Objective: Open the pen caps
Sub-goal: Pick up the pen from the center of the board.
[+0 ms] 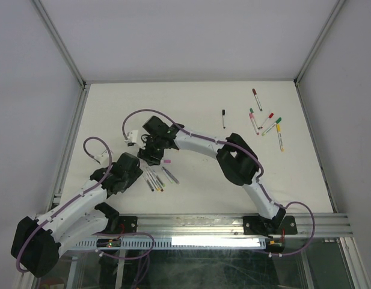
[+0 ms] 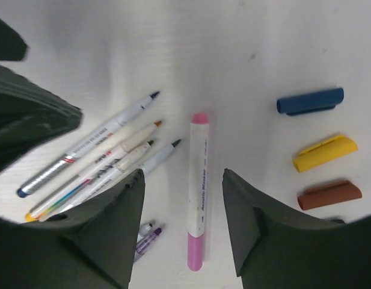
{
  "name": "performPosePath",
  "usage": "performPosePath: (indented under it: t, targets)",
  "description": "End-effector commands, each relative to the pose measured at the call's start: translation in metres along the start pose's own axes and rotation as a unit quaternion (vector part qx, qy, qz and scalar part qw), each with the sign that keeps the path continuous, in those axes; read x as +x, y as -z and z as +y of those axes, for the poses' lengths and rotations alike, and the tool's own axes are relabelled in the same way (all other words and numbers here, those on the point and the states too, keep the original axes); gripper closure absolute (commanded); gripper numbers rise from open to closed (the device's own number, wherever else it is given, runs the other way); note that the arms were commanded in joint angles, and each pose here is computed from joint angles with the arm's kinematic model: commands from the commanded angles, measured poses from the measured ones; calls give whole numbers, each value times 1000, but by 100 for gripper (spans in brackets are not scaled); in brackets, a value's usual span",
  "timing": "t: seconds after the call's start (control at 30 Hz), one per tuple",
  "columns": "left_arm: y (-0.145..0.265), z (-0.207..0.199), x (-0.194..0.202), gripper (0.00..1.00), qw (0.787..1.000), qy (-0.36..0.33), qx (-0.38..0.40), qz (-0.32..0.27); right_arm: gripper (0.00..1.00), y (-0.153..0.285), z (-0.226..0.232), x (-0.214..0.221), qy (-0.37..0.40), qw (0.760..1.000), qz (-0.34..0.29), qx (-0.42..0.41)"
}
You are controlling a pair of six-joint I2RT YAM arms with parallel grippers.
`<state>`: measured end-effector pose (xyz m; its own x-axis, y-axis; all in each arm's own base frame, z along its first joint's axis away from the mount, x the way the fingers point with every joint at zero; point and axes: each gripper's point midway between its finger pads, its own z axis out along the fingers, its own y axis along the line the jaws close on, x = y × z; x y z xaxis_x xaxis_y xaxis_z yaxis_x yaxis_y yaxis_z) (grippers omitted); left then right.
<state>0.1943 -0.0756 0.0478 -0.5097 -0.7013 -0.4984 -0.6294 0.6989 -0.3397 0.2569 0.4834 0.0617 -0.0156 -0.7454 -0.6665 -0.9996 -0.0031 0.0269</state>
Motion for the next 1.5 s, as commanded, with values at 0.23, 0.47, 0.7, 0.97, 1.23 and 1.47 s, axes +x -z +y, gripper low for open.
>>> performPosePath:
  t: [0.23,0.47,0.7,0.97,1.23,1.47]
  targets:
    - [3,1,-4,36,1000,18,10,-11,56,-8,-18,32,-9,995,88,54]
    - [7,-3,-4,37,1000,21,22,-7,79,-4,-23,64,-4,986,152,66]
    - [8,-10,-1,37,999,22,42,1,94,19,-31,85,-27,985,156,64]
    - [9,-19,3,37,998,12,61,15,97,54,-13,105,-23,989,141,30]
    - [31,-48,-6,37,990,-2,142,13,97,96,-2,166,-66,982,168,55]
    - [69,-92,-12,36,957,-30,288,14,94,143,-19,245,-152,956,222,117]
